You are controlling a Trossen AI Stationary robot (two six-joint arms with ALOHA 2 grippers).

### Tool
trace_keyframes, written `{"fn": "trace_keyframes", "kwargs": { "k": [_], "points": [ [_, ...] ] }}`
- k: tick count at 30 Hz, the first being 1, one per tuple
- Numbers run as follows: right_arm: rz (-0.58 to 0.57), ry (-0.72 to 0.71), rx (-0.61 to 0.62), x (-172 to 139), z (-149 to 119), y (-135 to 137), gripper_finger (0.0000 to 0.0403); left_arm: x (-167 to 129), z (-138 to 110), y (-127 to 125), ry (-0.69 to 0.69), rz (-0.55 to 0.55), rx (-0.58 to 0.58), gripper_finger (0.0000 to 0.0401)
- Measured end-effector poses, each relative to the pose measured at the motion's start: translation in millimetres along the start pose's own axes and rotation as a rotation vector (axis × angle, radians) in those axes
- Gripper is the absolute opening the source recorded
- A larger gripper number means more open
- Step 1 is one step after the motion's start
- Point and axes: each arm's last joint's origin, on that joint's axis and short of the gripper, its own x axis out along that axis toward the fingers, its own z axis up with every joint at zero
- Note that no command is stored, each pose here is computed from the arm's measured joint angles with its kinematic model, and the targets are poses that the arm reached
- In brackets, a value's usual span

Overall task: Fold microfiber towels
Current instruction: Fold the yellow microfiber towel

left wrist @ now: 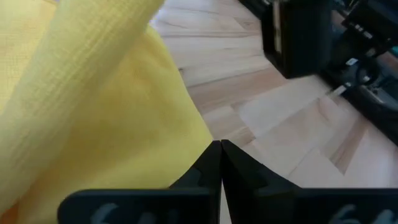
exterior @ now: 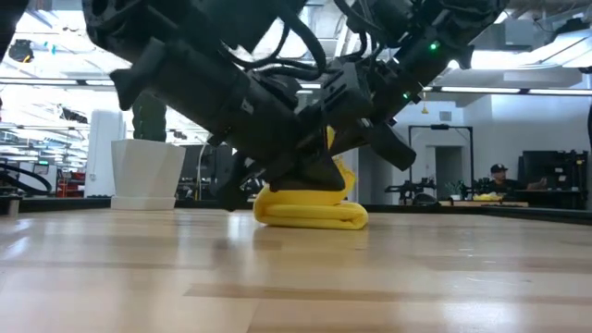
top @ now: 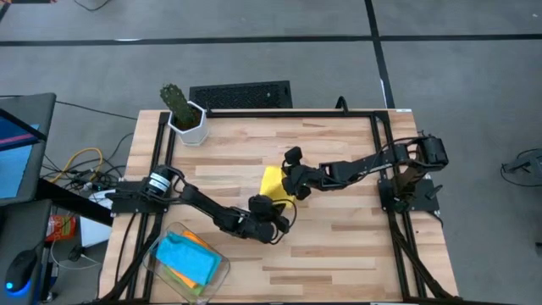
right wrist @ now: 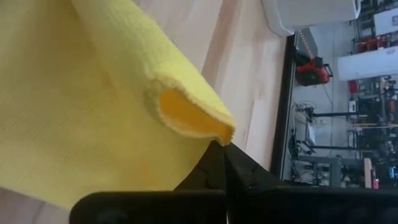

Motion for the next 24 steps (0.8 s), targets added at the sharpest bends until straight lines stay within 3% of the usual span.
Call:
{"fn": "trace_keyframes", "kwargs": {
  "k": [5, 11, 15, 18, 24],
  "points": [
    [0.006, 0.003, 0.017, 0, 0, 1, 0.0006, 4, 3, 3, 0.010, 0.014, 0.002, 0.0000],
    [0.019, 0.015, 0.021, 0, -2, 2, 0.0007, 9, -2, 23, 0.108, 0.145, 0.045, 0.0000],
    [0.019, 0.015, 0.021, 0, -2, 2, 0.0008, 10, -2, 26, 0.106, 0.166, 0.029, 0.0000],
    [0.020, 0.016, 0.023, 0, -2, 2, 0.0009, 11, -2, 26, 0.143, 0.153, 0.052, 0.0000],
    [0.073, -0.036, 0.078, 0, 0, 3, 0.0008, 3, -9, 16, 0.413, -0.012, 0.208, 0.0000]
  ]
}}
